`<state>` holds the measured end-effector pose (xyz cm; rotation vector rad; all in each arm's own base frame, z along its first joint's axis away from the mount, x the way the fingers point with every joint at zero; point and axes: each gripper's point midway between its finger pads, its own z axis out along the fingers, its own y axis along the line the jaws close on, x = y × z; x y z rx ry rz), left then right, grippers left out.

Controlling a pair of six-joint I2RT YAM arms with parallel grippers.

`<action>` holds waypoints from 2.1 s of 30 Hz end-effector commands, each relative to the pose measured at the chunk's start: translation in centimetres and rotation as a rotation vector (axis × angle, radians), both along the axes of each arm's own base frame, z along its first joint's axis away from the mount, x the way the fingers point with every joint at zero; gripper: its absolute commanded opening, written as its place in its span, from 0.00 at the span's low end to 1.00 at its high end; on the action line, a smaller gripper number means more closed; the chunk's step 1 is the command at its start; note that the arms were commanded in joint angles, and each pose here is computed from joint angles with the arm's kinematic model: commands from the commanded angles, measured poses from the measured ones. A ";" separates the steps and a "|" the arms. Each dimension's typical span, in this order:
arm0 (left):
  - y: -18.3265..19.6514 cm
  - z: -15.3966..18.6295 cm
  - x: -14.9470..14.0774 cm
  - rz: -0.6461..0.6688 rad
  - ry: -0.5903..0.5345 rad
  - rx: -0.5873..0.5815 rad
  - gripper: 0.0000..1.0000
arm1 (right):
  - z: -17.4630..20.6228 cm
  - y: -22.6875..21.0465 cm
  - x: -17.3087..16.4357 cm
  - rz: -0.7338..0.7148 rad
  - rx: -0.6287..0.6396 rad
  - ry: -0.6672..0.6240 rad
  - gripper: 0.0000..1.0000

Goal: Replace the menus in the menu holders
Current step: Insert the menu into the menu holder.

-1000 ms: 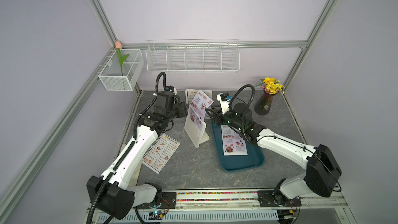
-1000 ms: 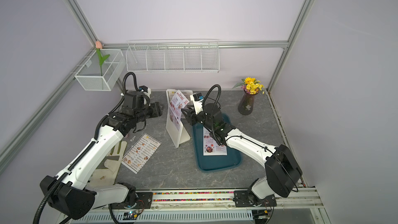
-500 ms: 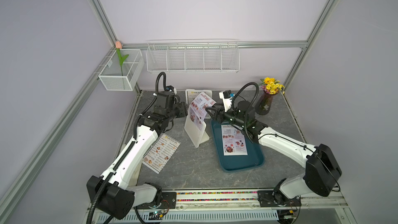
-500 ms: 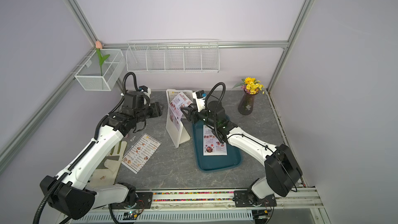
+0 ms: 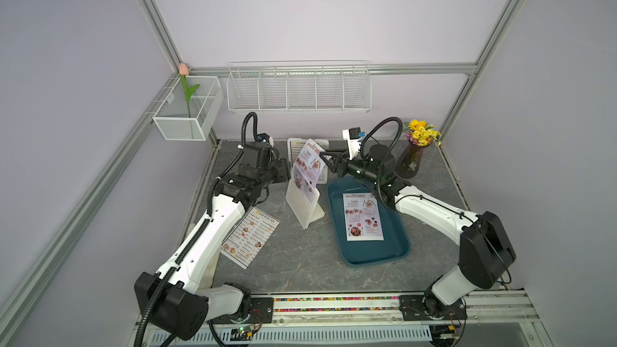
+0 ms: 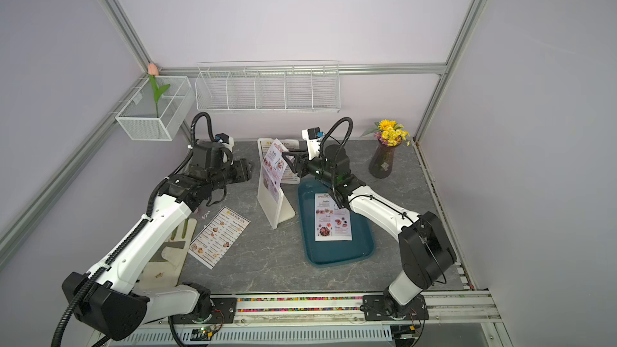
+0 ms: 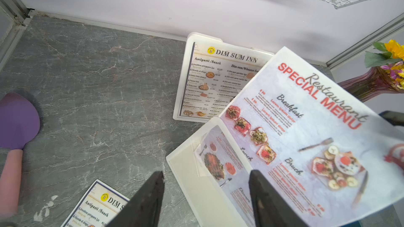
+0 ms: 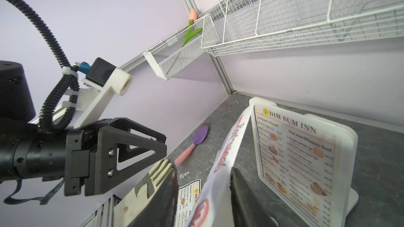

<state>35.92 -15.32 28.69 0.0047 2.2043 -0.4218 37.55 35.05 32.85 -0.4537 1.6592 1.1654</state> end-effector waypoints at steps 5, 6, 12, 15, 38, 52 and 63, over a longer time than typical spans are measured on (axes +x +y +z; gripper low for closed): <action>0.3 0.3 -0.3 0.015 -0.013 -0.004 0.64 | -1.1 -0.1 -0.6 0.014 -0.075 0.111 0.25; 0.2 0.4 -0.2 0.014 -0.013 -0.007 0.64 | -1.3 -0.2 -0.8 0.015 -0.083 0.116 0.24; 0.1 0.5 -0.1 0.012 -0.017 -0.017 0.64 | -1.0 -0.2 -1.6 0.031 -0.072 0.122 0.22; 0.0 0.6 -0.1 0.011 -0.019 -0.020 0.64 | -0.4 -0.1 -1.9 0.044 -0.053 0.122 0.30; 0.3 0.9 -0.3 0.016 -0.025 -0.014 0.64 | -1.0 -0.2 -0.8 0.070 -0.074 0.250 0.21; 0.1 1.4 0.0 0.013 -0.036 -0.021 0.64 | -1.6 -1.7 -1.3 -0.001 -0.175 0.180 0.13; 0.1 1.5 0.1 0.015 -0.038 -0.019 0.64 | -1.4 -2.6 -1.6 -0.020 -0.237 0.111 0.12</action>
